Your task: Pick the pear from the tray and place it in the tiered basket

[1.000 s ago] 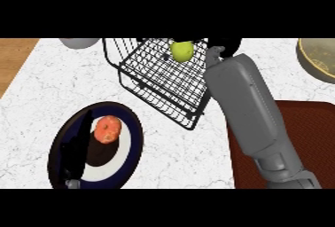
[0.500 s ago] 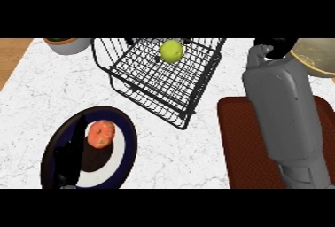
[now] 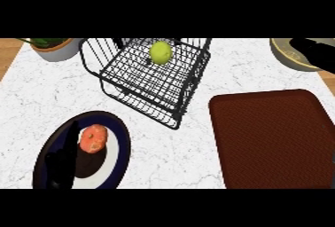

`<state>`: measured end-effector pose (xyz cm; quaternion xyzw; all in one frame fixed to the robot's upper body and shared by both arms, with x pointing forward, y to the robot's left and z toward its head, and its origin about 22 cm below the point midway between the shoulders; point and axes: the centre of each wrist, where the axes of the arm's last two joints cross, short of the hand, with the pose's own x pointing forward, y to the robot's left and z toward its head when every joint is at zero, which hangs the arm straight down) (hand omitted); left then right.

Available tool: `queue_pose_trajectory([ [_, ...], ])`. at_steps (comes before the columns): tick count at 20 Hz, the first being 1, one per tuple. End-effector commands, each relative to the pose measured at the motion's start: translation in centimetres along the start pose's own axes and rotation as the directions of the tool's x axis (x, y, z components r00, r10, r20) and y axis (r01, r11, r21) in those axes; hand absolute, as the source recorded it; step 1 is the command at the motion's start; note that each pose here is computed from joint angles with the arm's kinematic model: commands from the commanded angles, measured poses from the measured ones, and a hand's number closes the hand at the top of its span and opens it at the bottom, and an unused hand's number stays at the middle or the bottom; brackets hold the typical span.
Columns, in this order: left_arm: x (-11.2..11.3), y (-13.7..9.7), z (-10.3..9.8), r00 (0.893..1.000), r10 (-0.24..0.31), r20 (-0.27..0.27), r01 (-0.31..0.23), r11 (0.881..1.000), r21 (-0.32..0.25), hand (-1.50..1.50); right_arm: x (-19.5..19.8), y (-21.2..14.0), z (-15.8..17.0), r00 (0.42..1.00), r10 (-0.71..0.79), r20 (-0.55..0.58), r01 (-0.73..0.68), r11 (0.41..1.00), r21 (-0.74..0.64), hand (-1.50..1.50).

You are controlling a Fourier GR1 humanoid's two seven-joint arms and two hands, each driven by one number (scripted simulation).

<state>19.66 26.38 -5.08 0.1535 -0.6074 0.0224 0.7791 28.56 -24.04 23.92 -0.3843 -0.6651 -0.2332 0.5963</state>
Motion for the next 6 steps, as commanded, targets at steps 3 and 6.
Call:
queue_pose_trajectory([
  [3,-0.7,0.9,-0.4,0.999,0.004,-0.042,-0.004,1.0,0.003,0.0,-0.6,-9.9,2.3,0.999,0.052,-0.003,-0.052,0.997,0.059,-1.5],
  [6,-0.4,-0.3,0.8,0.998,0.021,-0.052,-0.021,1.0,-0.004,0.0,-1.2,-13.8,3.4,0.998,0.057,-0.001,-0.057,0.995,0.084,-1.5],
])
